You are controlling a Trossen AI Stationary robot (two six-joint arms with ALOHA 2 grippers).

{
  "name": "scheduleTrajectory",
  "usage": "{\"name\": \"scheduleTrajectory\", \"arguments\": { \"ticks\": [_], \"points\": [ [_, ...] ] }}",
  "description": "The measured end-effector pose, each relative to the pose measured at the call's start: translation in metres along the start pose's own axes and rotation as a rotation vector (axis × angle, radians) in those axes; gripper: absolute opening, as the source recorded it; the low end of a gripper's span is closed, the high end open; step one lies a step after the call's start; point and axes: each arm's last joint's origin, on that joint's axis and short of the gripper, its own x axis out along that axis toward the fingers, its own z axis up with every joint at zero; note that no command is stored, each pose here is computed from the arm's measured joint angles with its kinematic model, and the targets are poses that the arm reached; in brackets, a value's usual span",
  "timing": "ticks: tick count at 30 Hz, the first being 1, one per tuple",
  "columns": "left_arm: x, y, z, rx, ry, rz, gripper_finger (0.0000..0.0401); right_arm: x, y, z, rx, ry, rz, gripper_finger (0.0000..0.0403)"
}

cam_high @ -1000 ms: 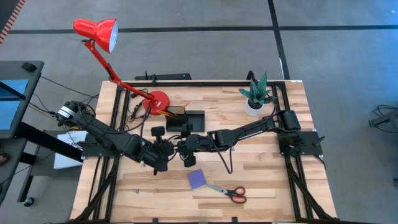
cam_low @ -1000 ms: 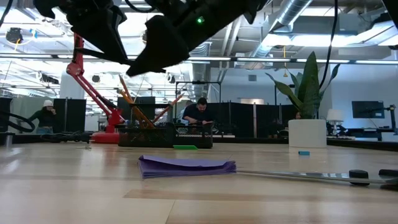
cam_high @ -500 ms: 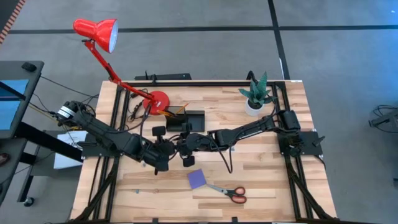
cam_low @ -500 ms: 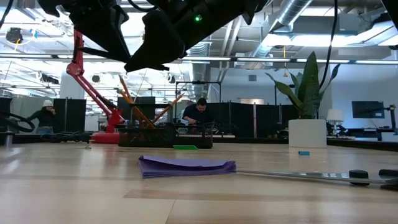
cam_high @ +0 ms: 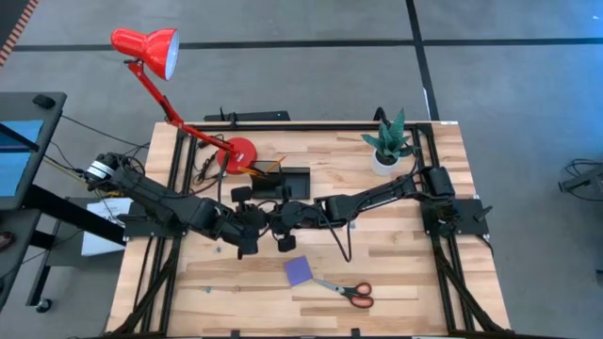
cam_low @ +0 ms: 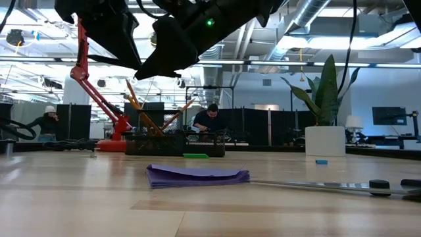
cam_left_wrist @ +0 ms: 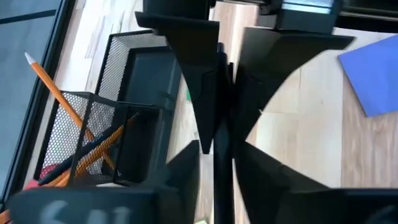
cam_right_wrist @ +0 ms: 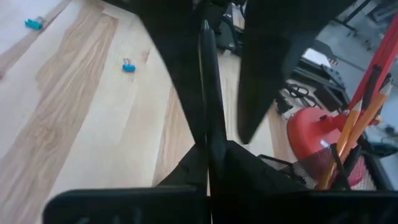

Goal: Pick and place office supplies into organizer
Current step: Put the black pen into the black desk organizer

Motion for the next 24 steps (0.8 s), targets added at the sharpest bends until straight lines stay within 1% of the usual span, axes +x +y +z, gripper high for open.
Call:
{"name": "scheduleTrajectory", "arguments": {
  "ticks": [3,5,7,11,13,15,20,22,24],
  "points": [
    [0.0,0.001,0.0,0.0,-0.011,0.032,0.013,0.001,-0.004,-0.002,0.064,0.011,-0.006,0.0037],
    [0.0,0.002,0.001,0.002,-0.021,0.064,0.0147,0.002,-0.008,-0.004,0.099,0.016,-0.016,0.003],
    [0.0,0.003,0.001,0.002,-0.03,0.085,0.0161,0.003,-0.013,-0.005,0.134,0.017,-0.029,0.0016],
    [0.0,0.003,0.002,-0.027,-0.045,0.121,0.0177,0.005,-0.026,-0.008,0.218,0.027,-0.103,0.0018],
    [-0.003,0.006,0.001,-0.091,-0.063,0.16,0.018,0.007,-0.035,-0.011,0.258,0.04,-0.144,0.0026],
    [-0.01,0.012,0.001,-0.124,-0.065,0.206,0.0181,0.009,-0.043,-0.015,0.3,0.049,-0.164,0.003],
    [-0.039,0.031,0.004,-0.243,-0.124,0.354,0.0178,0.013,-0.063,-0.023,0.376,0.055,-0.203,0.0017],
    [-0.05,0.039,0.003,-0.3,-0.157,0.37,0.0176,0.014,-0.071,-0.023,0.393,0.028,-0.222,0.0017],
    [-0.059,0.048,0.002,-0.362,-0.184,0.357,0.0174,0.015,-0.08,-0.021,0.408,-0.023,-0.239,0.0017]
  ]
}}
